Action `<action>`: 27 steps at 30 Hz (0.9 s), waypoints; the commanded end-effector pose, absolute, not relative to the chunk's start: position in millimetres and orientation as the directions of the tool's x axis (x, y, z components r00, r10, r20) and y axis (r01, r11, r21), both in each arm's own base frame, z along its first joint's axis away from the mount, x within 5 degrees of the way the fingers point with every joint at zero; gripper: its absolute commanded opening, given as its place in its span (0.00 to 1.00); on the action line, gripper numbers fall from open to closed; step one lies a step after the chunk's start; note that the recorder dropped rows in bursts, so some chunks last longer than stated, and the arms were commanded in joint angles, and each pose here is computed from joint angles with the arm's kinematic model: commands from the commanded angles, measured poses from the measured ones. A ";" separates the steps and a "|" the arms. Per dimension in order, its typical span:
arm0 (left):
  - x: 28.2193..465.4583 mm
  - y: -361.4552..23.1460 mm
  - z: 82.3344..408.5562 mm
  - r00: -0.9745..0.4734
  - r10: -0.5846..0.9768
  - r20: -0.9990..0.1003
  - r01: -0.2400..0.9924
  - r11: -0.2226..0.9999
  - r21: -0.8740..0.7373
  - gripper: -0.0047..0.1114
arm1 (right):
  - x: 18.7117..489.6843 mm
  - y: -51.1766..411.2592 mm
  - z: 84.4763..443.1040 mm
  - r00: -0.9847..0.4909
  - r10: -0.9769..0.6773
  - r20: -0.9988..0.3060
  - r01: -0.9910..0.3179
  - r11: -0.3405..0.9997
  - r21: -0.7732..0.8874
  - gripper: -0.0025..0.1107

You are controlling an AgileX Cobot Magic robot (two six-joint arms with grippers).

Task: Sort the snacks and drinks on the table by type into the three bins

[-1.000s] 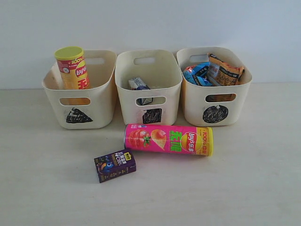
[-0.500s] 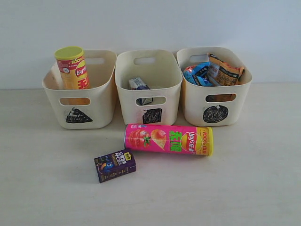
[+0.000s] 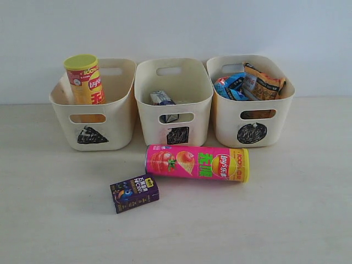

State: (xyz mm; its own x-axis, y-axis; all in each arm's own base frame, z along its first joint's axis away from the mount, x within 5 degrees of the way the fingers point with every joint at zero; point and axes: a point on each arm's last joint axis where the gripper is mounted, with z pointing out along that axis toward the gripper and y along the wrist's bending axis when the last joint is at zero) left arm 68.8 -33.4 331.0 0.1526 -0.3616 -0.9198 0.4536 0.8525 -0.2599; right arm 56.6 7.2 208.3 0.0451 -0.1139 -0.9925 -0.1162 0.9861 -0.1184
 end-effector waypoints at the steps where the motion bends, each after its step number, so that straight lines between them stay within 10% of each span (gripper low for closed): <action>1: 84.2 -39.1 338.9 0.088 -0.266 -0.960 0.462 0.864 -0.198 0.07 | 56.2 2.8 211.4 0.075 -0.172 -0.982 -0.035 0.984 -0.176 0.02; 27: 207.8 -58.2 354.4 -0.220 0.010 -0.976 0.512 0.852 -0.107 0.07 | 55.9 2.7 195.7 -0.098 -0.176 -0.980 -0.049 0.984 -0.172 0.02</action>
State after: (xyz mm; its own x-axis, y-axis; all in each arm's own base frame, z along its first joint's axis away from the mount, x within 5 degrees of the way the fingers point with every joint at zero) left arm 195.5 -60.4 352.2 -0.2310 -0.0086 -0.9729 0.5430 0.8286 -0.1362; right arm 56.9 2.1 202.0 -0.0315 -0.1678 -0.9853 -0.0330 0.9854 -0.1668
